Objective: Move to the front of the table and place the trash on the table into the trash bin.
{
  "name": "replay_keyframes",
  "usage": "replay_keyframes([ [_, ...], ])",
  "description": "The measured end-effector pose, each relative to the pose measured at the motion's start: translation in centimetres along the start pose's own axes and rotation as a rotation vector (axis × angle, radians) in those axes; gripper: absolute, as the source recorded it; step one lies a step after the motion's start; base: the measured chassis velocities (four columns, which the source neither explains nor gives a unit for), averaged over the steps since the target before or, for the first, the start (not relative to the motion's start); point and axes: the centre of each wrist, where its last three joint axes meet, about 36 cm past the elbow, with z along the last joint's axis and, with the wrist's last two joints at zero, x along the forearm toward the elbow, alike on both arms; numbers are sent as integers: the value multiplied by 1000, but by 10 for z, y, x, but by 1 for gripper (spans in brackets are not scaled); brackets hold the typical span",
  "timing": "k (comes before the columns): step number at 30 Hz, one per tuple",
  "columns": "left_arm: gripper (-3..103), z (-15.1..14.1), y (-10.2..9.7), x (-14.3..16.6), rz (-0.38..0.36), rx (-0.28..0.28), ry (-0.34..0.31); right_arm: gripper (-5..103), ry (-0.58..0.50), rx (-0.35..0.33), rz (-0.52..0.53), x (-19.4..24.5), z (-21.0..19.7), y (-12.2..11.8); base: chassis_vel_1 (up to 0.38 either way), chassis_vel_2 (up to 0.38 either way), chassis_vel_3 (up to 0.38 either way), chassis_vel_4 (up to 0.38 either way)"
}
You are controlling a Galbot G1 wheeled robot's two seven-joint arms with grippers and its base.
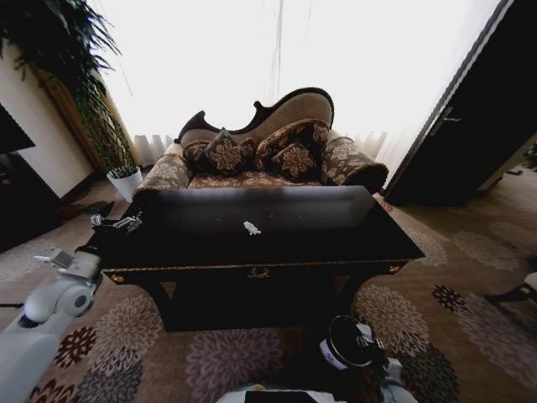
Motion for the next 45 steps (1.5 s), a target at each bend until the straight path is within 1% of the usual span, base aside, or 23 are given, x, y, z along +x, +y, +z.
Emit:
replay_keyframes([
  [1,100,0,0,0,0,0,0,62,1,0,-2,0,0,1,0,0,0,0],
  [2,100,0,0,0,0,0,0,73,2,1,-4,0,1,2,0,0,0,0],
  [3,100,0,0,0,0,0,0,73,2,1,-6,1,1,3,0,0,0,0],
  [4,100,0,0,0,0,0,0,79,3,1,-8,1,2,4,0,0,0,0],
  [5,100,0,0,0,0,0,0,79,3,1,-8,1,2,4,0,0,0,0],
  [9,100,0,0,0,0,0,0,98,0,1,-14,2,2,7,0,0,0,0],
  [13,100,0,0,0,0,0,0,100,-16,5,-23,8,-1,6,0,0,0,0],
  [17,100,0,0,0,0,0,0,100,-67,-9,-35,22,-14,4,0,0,0,0],
  [18,100,0,0,0,0,0,0,100,-109,-23,-48,36,-24,3,0,0,0,0],
  [20,100,0,0,0,0,0,0,100,-150,-40,-65,54,-35,3,0,0,0,0],
  [23,100,0,0,0,0,0,0,100,-189,-52,-77,70,-44,3,0,0,0,0],
  [24,100,0,0,0,0,0,0,100,-230,-63,-98,95,-55,1,0,0,0,0],
  [26,100,0,0,0,0,0,0,100,-256,-68,-110,124,-64,-2,0,0,0,0],
  [27,100,0,0,0,0,0,0,100,-256,-68,-110,124,-64,-2,0,0,0,0],
  [29,100,0,0,0,0,0,0,100,-290,-69,-114,157,-74,-4,0,0,0,0],
  [32,100,0,0,0,0,0,0,100,-324,-70,-119,177,-84,-2,0,0,0,0],
  [34,100,0,0,0,0,0,0,100,-374,-72,-137,199,-103,6,0,0,0,0],
  [35,100,0,0,0,0,0,0,100,-374,-72,-137,199,-103,6,0,0,0,0],
  [37,100,0,0,0,0,0,0,100,-411,-72,-146,210,-121,10,0,0,0,0],
  [41,100,0,0,0,0,0,0,100,-510,-54,-165,222,-181,16,0,0,0,0],
  [42,100,0,0,0,0,0,0,100,-510,-54,-165,222,-181,16,0,0,0,0],
  [44,100,0,0,0,0,0,0,100,-565,-33,-204,221,-226,24,0,0,0,0],
  [45,100,0,0,0,0,0,0,100,-575,-26,-217,219,-237,26,0,0,0,0],
])
